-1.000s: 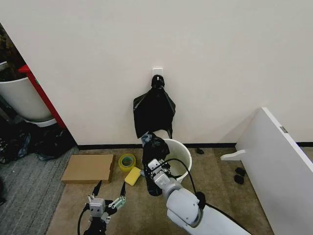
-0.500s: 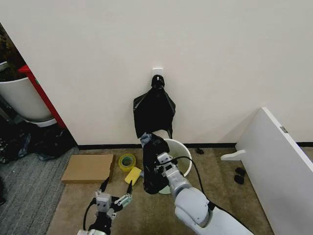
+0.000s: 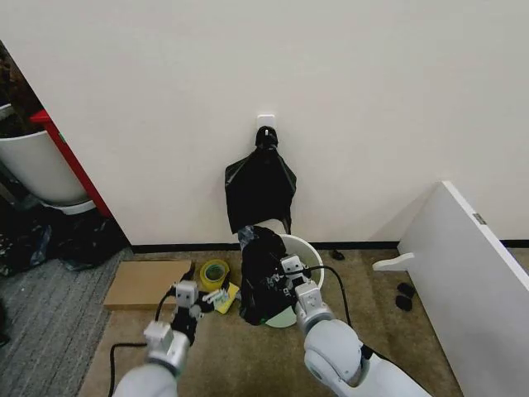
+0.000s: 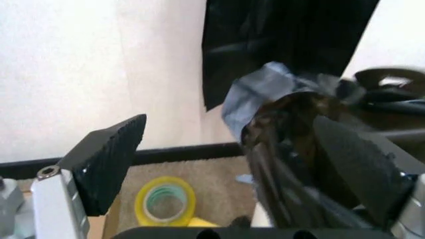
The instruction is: Place the garbage bag over the trash bin.
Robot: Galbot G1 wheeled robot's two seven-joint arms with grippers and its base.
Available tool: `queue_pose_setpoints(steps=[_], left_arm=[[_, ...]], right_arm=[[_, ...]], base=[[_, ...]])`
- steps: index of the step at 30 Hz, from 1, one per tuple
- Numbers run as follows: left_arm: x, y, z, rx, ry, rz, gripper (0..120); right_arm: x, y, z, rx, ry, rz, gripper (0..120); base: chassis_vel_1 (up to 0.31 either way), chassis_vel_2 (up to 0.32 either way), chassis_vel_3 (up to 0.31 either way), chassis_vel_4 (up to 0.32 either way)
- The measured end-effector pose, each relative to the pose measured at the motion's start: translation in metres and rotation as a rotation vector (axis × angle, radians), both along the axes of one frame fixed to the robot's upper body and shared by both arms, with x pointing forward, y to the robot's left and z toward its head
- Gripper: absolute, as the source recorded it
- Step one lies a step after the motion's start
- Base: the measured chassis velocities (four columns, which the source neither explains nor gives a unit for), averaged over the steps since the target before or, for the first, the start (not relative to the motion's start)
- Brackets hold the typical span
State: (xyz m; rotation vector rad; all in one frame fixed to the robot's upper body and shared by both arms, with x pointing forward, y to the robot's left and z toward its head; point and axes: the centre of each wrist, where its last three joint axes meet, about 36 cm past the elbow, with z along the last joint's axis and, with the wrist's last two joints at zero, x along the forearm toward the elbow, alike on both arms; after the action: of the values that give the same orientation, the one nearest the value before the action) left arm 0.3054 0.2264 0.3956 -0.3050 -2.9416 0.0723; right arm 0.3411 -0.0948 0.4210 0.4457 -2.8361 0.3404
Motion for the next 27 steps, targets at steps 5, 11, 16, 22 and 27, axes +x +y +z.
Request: queue_pose_setpoints(steps=[5,11,16,22,27], left_arm=[[0.011,-0.009,-0.014,0.023,0.047,-0.037,98],[0.018,-0.020,-0.022,0.003,0.069,-0.076,98],[0.027,-0.032,-0.029,-0.005,0.097,-0.087,98],[0.065,-0.053,-0.015,-0.060,0.171,-0.059,96],[0.083,-0.065,0.000,-0.080,0.270,-0.048,95]], right_arm=[[0.001,-0.003,0.000,-0.007,-0.002,0.004,0],[-0.002,-0.004,0.001,-0.009,-0.003,0.006,0],[-0.005,-0.005,0.002,-0.006,-0.001,0.007,0],[-0.004,-0.006,0.003,-0.007,-0.005,-0.001,0],[-0.002,-0.003,0.006,0.005,-0.005,-0.010,0]], base=[[0.000,0.000,0.000,0.000],[0.000,0.000,0.000,0.000],[0.000,0.000,0.000,0.000],[0.000,0.000,0.000,0.000],[0.000,0.000,0.000,0.000]])
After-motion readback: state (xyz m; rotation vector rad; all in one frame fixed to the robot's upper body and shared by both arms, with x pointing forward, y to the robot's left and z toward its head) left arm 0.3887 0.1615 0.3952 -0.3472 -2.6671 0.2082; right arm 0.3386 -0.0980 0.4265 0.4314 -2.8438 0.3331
